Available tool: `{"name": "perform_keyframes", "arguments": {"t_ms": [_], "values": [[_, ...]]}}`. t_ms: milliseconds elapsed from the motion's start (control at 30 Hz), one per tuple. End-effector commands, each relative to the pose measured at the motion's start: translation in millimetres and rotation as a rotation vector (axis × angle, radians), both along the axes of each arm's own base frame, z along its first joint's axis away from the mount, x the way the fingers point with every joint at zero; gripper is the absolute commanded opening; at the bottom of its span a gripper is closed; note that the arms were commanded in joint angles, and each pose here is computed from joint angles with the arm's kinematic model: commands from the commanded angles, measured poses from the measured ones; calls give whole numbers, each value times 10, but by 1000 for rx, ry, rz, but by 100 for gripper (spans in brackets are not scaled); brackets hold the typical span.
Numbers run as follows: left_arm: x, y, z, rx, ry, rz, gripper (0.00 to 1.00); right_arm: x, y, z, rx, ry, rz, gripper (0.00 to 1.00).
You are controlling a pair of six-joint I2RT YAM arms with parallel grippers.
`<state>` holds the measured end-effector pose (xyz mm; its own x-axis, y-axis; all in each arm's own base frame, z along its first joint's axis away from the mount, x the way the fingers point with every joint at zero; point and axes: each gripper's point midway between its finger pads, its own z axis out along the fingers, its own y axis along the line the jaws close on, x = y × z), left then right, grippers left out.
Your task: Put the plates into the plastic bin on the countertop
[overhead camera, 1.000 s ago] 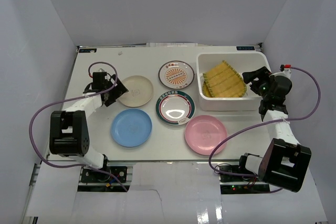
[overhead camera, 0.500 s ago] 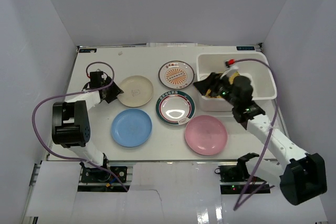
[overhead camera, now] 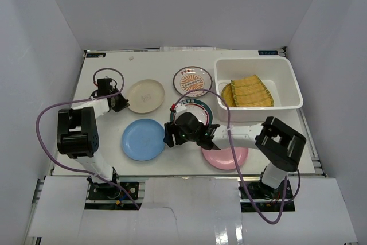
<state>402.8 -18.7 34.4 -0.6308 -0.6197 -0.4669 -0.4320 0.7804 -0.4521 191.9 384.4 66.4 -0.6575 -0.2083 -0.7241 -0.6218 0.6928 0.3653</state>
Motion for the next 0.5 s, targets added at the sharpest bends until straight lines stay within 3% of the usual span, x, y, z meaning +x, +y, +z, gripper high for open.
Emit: {"name": "perform_keyframes", "arguments": {"t_ms": [0, 233, 333, 367, 433, 467], "values": [[110, 123, 96, 33, -26, 20, 0, 151, 308, 167, 50, -36, -62, 71], [90, 160, 217, 49, -37, 33, 0, 205, 563, -109, 61, 24, -89, 64], [98, 180, 426, 60, -83, 36, 0, 217, 566, -172, 34, 22, -107, 43], [101, 172, 508, 62, -103, 32, 0, 218, 551, -147, 41, 21, -120, 23], [105, 174, 799, 67, -176, 36, 0, 214, 498, 88, 112, -16, -138, 10], [108, 182, 914, 71, -205, 41, 0, 222, 481, 204, 142, -32, -144, 8]]}}
